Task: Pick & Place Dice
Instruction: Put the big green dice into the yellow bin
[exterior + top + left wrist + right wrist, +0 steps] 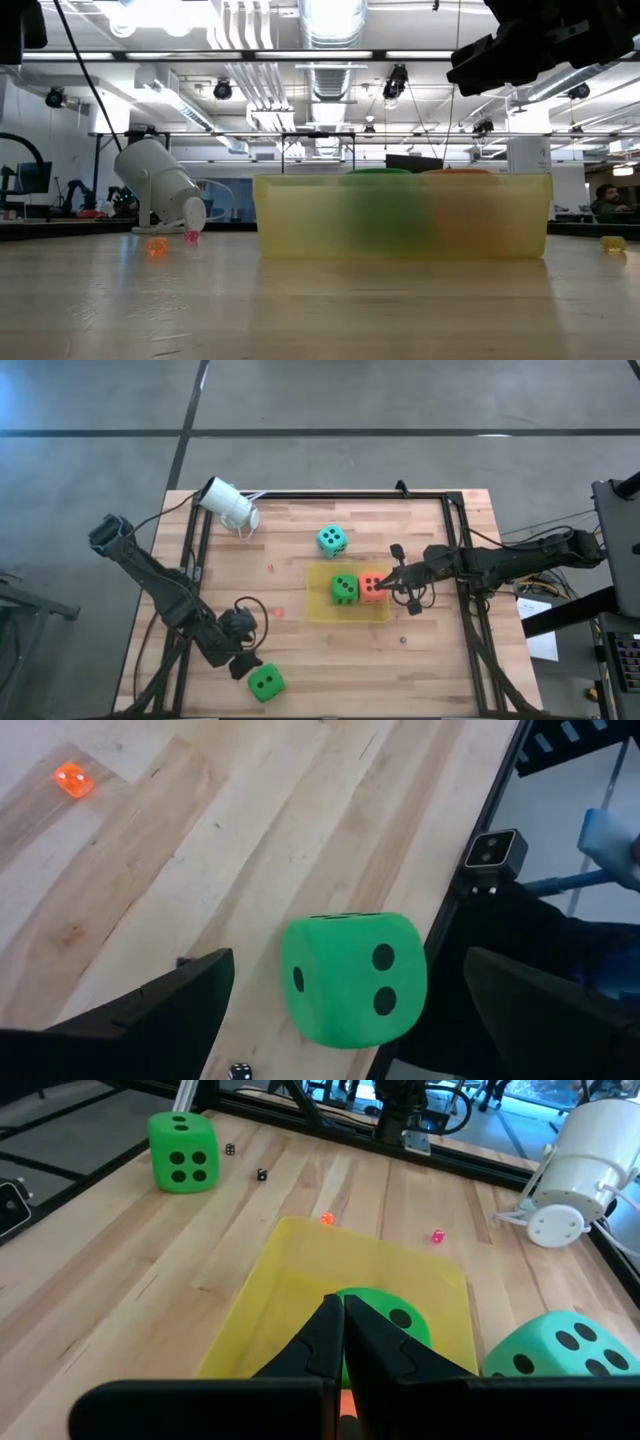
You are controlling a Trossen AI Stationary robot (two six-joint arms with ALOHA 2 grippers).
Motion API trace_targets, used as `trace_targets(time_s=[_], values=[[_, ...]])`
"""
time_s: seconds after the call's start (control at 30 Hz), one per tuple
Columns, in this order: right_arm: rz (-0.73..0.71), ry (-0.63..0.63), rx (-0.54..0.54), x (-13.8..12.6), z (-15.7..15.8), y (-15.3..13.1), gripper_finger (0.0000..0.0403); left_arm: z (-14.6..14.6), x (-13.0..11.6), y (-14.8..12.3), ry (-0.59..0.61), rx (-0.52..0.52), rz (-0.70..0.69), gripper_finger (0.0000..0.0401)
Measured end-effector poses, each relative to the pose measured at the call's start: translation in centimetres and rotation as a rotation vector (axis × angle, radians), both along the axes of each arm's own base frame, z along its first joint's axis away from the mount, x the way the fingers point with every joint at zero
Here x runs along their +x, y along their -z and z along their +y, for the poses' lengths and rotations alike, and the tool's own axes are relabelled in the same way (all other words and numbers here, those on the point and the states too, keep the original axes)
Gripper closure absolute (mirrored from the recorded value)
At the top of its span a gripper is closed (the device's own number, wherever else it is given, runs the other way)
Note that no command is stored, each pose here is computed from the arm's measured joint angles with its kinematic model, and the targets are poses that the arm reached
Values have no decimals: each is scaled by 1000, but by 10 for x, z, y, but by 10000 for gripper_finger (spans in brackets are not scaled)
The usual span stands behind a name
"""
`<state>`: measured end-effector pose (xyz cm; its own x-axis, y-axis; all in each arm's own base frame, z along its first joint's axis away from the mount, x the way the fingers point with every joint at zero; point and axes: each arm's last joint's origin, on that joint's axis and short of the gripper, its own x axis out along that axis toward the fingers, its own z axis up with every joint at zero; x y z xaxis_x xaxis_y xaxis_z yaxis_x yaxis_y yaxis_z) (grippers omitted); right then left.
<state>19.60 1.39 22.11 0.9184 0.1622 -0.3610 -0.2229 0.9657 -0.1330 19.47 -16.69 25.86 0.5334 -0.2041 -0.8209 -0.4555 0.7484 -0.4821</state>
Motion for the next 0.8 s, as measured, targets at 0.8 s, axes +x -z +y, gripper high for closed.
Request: trace_targets(time_s=[0.8], values=[[3,10,19,0,0,0,394,-9,12,0,45,-25,-20,2]])
